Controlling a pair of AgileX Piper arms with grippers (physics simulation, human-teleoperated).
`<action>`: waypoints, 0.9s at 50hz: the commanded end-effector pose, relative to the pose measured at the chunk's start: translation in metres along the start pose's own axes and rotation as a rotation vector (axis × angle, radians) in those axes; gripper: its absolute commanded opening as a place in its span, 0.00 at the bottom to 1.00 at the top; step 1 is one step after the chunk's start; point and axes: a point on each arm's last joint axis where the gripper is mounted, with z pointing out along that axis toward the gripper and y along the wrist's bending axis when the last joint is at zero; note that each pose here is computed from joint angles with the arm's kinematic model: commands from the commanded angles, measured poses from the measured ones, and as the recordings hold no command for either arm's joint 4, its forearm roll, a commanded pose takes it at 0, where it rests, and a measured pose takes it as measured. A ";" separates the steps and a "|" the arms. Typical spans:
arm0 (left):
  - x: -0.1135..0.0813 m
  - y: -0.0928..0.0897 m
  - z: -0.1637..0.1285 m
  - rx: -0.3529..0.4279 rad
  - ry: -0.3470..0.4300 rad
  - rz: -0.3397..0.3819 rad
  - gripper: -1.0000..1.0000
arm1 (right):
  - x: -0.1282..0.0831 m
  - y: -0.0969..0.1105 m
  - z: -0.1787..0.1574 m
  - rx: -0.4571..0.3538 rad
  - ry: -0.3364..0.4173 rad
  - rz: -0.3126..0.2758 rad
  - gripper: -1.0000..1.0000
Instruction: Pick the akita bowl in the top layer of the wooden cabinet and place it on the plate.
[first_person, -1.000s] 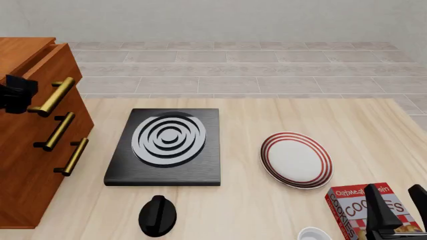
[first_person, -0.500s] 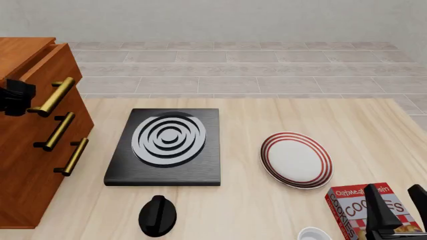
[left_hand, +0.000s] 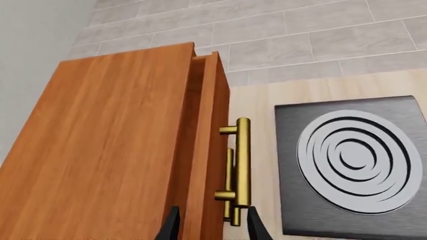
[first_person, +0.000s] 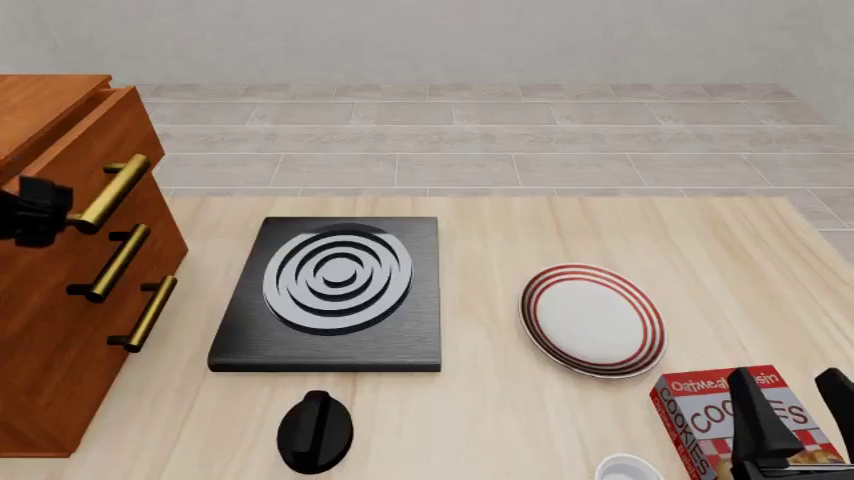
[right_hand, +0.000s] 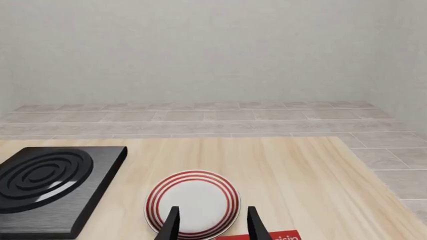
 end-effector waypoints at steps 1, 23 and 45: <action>0.007 0.002 0.005 -0.015 0.014 -0.003 1.00 | 0.000 0.000 0.000 0.000 0.000 0.001 1.00; 0.023 -0.002 0.021 -0.001 0.058 -0.015 1.00 | 0.000 0.000 0.000 0.000 0.001 0.002 1.00; 0.025 -0.012 0.030 0.044 0.090 -0.026 1.00 | 0.000 0.000 0.000 0.000 0.000 0.003 1.00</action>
